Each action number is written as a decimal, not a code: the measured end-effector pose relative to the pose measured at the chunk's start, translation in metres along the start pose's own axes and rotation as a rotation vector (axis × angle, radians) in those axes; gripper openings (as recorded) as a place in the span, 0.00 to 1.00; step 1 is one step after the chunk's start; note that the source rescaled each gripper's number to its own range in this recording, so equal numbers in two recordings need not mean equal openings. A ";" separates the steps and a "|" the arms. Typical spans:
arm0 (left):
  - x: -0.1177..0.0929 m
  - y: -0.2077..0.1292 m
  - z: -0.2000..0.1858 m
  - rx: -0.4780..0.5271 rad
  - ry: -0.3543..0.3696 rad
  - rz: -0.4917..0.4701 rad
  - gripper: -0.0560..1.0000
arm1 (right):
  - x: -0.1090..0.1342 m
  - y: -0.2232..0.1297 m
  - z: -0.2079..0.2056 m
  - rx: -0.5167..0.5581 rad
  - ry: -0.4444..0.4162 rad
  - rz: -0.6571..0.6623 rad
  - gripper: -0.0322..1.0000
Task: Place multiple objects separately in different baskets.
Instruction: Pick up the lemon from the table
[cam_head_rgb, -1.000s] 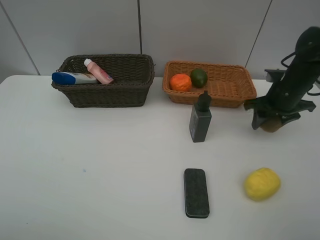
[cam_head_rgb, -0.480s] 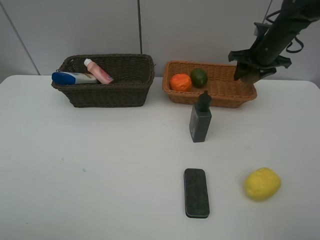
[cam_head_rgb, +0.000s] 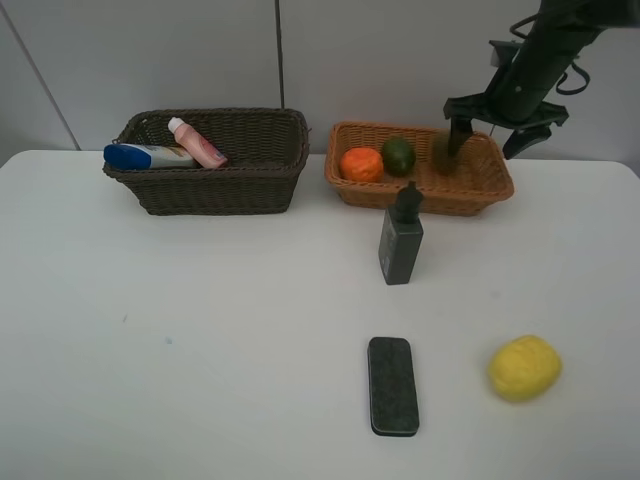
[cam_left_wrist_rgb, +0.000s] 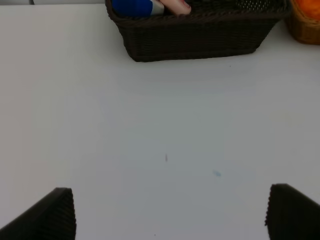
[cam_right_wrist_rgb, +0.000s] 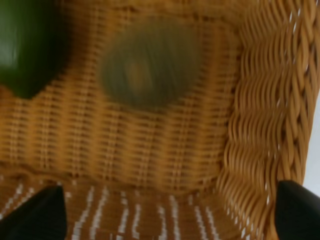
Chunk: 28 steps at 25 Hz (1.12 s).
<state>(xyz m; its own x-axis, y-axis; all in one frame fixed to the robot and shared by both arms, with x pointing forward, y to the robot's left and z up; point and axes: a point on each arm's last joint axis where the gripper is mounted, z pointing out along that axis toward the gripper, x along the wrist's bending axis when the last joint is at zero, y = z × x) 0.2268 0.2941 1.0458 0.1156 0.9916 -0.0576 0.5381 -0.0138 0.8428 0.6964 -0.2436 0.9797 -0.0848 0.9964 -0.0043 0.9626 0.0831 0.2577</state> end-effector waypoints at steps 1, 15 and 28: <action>0.000 0.000 0.000 0.000 0.000 0.000 1.00 | 0.000 -0.003 -0.003 0.035 -0.002 0.000 1.00; 0.000 0.000 0.000 0.000 0.000 0.000 1.00 | -0.005 -0.101 -0.095 0.135 -0.009 0.027 1.00; 0.000 0.000 0.000 0.000 0.000 0.000 1.00 | -0.007 -0.256 -0.079 0.307 0.006 0.094 1.00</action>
<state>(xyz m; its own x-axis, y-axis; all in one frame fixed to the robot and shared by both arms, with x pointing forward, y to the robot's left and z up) 0.2268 0.2941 1.0458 0.1156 0.9916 -0.0576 0.5381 -0.0138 0.8428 0.4306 -0.2731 0.9903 0.0074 0.9999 0.0115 0.9989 -0.0068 -0.0470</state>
